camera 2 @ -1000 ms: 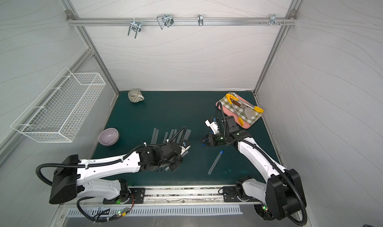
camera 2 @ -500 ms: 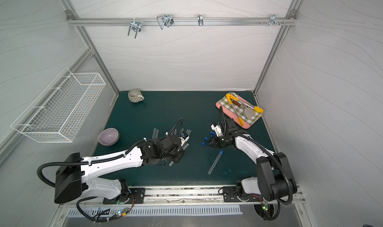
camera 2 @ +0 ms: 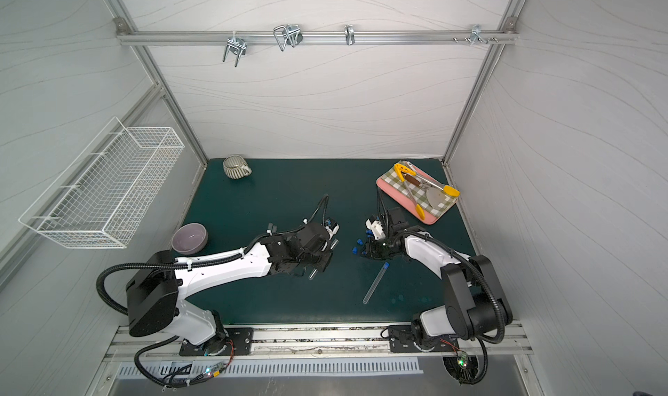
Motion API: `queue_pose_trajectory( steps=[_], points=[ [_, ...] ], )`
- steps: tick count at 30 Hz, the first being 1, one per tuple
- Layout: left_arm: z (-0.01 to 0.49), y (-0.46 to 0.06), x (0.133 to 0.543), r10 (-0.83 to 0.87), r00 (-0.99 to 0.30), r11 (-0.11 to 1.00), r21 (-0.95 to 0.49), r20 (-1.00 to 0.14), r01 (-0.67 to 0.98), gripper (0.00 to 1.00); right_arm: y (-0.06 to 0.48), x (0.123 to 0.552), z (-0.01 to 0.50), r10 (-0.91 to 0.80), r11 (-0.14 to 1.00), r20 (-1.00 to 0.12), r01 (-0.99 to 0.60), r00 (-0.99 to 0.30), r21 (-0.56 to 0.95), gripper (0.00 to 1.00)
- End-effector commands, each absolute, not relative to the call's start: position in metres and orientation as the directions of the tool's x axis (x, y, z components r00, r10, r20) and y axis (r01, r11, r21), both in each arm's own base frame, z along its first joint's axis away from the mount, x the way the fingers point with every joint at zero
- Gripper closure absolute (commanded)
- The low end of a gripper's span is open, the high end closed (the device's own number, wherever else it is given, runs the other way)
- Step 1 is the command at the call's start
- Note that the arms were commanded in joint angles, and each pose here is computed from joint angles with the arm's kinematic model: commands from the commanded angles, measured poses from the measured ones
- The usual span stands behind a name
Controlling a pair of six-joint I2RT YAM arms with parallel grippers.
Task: Remove stoppers from test tubes
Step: Place the stopper at the center of the board, then place the test tube at the center of the board.
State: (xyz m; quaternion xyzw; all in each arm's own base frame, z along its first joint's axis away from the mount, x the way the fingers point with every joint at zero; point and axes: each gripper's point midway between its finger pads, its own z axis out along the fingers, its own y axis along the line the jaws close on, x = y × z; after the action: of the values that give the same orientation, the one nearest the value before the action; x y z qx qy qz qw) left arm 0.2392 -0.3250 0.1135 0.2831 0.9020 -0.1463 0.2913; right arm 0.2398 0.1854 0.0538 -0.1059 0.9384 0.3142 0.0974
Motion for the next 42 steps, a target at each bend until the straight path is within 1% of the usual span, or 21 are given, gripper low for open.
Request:
queue_pose_trajectory(
  steps=[1,6,12,17,23,28,30,34,37,42],
  points=[
    [0.133,-0.343,0.254,0.37,-0.654,0.795,-0.139,-0.66,0.59,0.95,0.188,0.245,0.048,-0.142,0.791,-0.234,-0.253,-0.962,0.557,0.79],
    [0.128,-0.345,0.263,0.356,-0.665,0.806,-0.144,-0.657,0.575,0.95,0.19,0.245,0.042,-0.159,0.807,-0.216,-0.253,-0.963,0.534,0.77],
    [0.118,-0.348,0.273,0.355,-0.678,0.821,-0.132,-0.644,0.556,0.95,0.192,0.243,0.035,-0.182,0.823,-0.196,-0.259,-0.963,0.505,0.72],
    [0.105,-0.346,0.279,0.346,-0.702,0.84,-0.127,-0.622,0.527,0.95,0.191,0.243,0.037,-0.183,0.827,-0.2,-0.261,-0.962,0.498,0.68],
    [0.095,-0.346,0.289,0.342,-0.721,0.859,-0.11,-0.602,0.5,0.94,0.188,0.242,0.066,-0.184,0.822,-0.281,-0.304,-0.942,0.482,0.65],
    [0.084,-0.352,0.303,0.338,-0.738,0.877,-0.09,-0.584,0.472,0.93,0.191,0.239,0.103,-0.154,0.787,-0.37,-0.34,-0.916,0.514,0.59],
    [0.076,-0.353,0.309,0.331,-0.754,0.888,-0.083,-0.568,0.452,0.93,0.192,0.238,0.113,-0.145,0.775,-0.391,-0.35,-0.909,0.526,0.55],
    [0.061,-0.354,0.318,0.332,-0.777,0.904,-0.054,-0.536,0.424,0.92,0.189,0.237,0.127,-0.131,0.767,-0.422,-0.361,-0.897,0.53,0.45],
    [0.051,-0.354,0.323,0.33,-0.787,0.914,-0.031,-0.522,0.404,0.91,0.183,0.237,0.131,-0.104,0.76,-0.437,-0.355,-0.893,0.545,0.4],
    [0.038,-0.351,0.332,0.324,-0.802,0.927,-0.003,-0.502,0.376,0.9,0.175,0.234,0.133,-0.09,0.754,-0.445,-0.352,-0.891,0.554,0.37]
  ],
)
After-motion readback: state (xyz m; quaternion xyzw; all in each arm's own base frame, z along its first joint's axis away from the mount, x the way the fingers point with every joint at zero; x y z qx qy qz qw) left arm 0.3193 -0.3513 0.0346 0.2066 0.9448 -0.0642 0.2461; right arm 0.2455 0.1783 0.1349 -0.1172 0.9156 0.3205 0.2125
